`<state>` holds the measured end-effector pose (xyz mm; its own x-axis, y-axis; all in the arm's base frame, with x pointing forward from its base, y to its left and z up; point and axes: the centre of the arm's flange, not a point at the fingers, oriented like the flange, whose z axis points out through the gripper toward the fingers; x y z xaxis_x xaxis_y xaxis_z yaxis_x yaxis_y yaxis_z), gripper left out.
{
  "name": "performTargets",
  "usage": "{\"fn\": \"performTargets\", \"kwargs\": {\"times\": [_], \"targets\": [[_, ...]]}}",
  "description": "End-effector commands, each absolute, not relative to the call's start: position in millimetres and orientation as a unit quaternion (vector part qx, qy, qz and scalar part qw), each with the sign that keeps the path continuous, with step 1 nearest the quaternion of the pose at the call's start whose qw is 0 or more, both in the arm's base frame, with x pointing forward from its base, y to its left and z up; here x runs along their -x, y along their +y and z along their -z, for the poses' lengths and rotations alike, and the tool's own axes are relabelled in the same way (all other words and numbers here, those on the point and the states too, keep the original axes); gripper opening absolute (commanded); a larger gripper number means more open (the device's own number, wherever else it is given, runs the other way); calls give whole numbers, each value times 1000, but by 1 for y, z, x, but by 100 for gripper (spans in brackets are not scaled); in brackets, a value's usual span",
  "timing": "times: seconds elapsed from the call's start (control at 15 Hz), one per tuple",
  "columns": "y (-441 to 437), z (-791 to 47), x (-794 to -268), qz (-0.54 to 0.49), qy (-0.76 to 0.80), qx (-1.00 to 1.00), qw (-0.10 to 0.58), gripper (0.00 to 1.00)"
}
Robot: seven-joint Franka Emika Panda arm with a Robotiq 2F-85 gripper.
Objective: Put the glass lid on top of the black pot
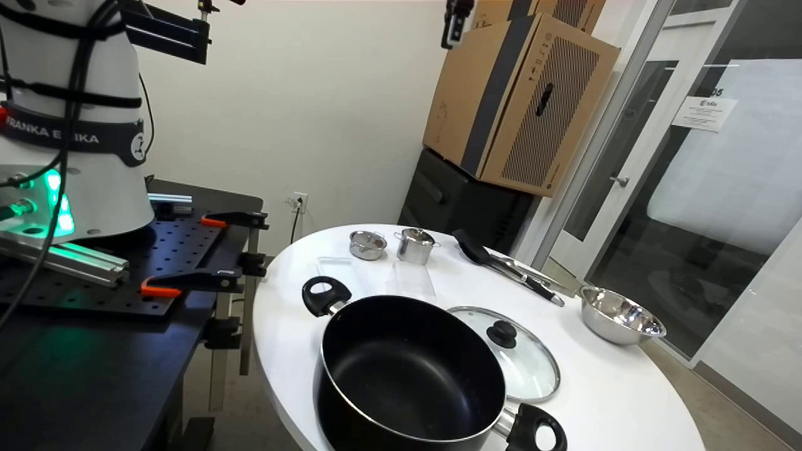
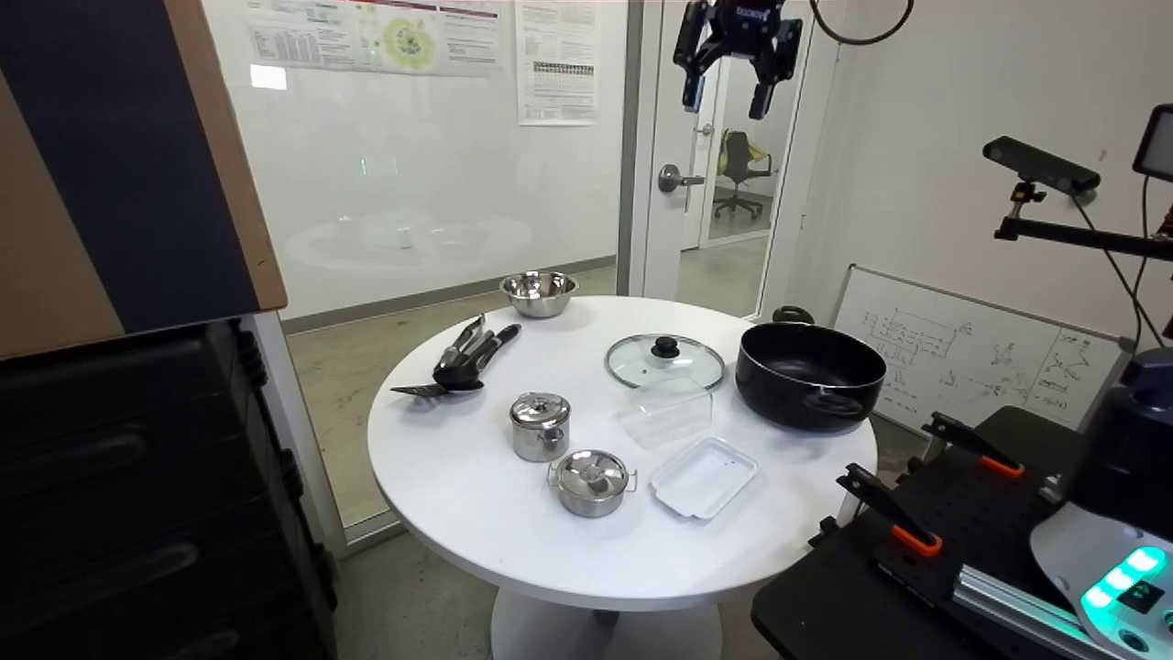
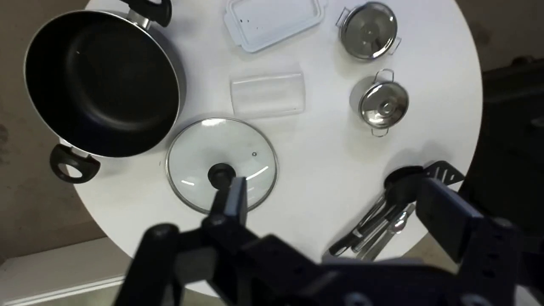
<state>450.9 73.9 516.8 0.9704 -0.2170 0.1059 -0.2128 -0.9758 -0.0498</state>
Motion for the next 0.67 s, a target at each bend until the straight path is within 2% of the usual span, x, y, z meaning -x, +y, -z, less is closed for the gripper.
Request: {"fn": "performTargets", "kwargs": {"times": [0.0, 0.6], "targets": [[31, -478, -521, 47, 195, 980, 10, 100], [-46, -371, -595, -18, 397, 917, -22, 100]]}}
